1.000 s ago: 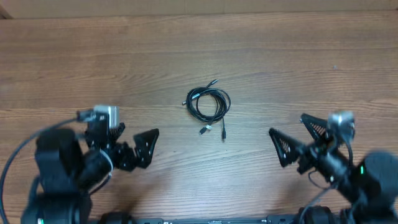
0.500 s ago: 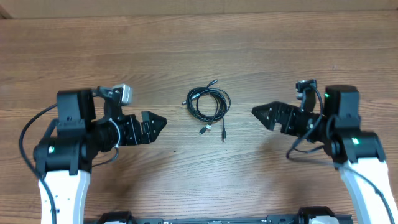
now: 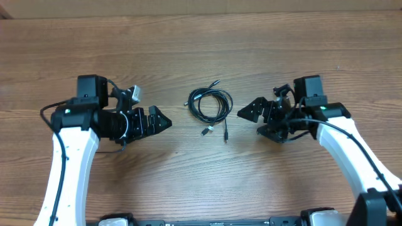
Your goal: Untangle cables
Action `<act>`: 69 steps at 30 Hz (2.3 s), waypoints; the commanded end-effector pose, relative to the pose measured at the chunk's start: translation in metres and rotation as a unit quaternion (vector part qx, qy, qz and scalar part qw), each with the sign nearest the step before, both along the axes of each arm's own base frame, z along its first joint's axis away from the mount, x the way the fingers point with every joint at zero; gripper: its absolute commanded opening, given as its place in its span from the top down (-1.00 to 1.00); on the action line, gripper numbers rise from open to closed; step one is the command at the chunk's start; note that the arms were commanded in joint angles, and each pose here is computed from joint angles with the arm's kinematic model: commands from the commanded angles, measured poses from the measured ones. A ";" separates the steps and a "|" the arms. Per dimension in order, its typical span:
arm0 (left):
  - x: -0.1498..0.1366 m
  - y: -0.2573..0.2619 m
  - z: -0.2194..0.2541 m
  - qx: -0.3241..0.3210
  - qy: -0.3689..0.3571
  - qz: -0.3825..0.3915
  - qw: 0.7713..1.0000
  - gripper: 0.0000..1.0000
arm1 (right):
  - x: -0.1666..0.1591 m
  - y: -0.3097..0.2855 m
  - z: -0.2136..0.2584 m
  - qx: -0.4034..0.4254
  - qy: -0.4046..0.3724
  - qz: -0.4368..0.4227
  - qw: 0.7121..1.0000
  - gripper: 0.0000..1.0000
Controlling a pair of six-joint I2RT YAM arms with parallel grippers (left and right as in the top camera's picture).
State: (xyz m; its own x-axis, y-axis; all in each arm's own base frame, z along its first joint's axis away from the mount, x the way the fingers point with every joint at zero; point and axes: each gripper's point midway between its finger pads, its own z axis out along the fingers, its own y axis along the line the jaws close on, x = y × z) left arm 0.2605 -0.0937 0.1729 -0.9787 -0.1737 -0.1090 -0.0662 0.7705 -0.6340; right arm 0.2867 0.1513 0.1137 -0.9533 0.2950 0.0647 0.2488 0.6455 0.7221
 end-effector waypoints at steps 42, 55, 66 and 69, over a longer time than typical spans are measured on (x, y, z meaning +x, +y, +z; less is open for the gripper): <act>0.030 -0.028 -0.025 0.111 -0.018 0.013 0.994 0.92 | 0.017 -0.022 -0.027 -0.082 -0.004 -0.033 0.996 -0.76; 0.080 -0.080 -0.054 0.097 -0.060 0.018 0.993 0.91 | 0.013 -0.022 -0.039 -0.081 -0.004 -0.034 0.996 0.92; 0.099 -0.094 -0.099 0.100 -0.043 0.010 0.994 0.71 | 0.010 -0.022 -0.053 -0.071 0.013 -0.067 0.995 0.74; 0.102 -0.095 -0.108 0.102 -0.040 0.010 0.994 0.64 | 0.009 -0.021 -0.061 -0.068 0.005 -0.067 0.995 0.57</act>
State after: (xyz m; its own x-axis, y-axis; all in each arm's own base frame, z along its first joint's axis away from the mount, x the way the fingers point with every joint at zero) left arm 0.3569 -0.1875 0.0715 -0.9627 -0.1517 -0.2242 -0.0278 0.8793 -0.4754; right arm 0.3005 0.1300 0.0623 -0.9132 0.4075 0.0065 0.3194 0.7056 0.6325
